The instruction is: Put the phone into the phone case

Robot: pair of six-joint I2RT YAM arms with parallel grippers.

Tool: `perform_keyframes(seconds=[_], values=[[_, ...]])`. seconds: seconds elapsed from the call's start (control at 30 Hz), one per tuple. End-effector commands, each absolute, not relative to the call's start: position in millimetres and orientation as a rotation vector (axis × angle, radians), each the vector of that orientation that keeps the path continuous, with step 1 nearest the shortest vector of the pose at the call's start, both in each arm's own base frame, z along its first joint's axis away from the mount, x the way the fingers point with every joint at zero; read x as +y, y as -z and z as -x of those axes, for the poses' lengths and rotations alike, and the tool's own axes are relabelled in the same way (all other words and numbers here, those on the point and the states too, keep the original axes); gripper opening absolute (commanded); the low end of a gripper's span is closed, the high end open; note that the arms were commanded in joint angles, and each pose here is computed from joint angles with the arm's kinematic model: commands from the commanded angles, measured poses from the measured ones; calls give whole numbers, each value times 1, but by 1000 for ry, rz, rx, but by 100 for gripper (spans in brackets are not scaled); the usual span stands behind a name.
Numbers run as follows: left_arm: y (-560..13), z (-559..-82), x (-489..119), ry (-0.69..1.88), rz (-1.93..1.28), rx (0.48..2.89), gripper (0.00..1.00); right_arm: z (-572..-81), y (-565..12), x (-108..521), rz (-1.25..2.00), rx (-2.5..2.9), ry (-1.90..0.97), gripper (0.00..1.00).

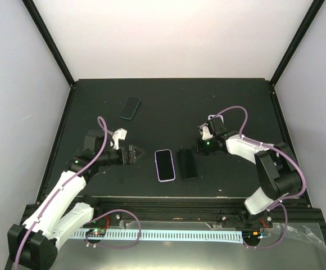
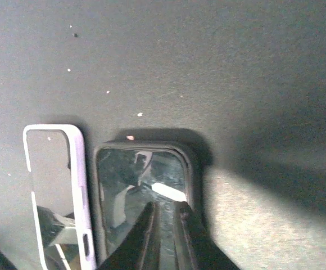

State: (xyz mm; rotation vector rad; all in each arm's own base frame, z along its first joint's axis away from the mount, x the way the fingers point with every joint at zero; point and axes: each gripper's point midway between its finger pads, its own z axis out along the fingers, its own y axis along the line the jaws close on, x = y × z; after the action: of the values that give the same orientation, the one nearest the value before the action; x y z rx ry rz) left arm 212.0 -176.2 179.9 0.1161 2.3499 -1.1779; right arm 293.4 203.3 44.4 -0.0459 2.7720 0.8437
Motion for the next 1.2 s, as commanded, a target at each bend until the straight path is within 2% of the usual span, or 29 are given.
perform_keyframes(seconds=[0.0,0.07,0.33,0.7,0.97,1.17], values=[[-187,-214,-172,1138,-105,2331,99,-301,-64,229,105,2679,-943,3],[-187,-213,-171,1133,-98,2330,99,-299,-68,242,143,2661,-984,1],[-191,-212,-167,1113,-76,2318,99,-300,-72,292,278,2633,-1037,1],[-196,-212,-165,1099,-70,2306,99,-309,-62,318,331,2669,-1006,1],[-194,-213,-164,1082,-68,2310,99,-293,9,292,248,2853,-768,1],[-193,-216,-160,1052,-51,2313,99,-293,4,284,232,2819,-729,1]])
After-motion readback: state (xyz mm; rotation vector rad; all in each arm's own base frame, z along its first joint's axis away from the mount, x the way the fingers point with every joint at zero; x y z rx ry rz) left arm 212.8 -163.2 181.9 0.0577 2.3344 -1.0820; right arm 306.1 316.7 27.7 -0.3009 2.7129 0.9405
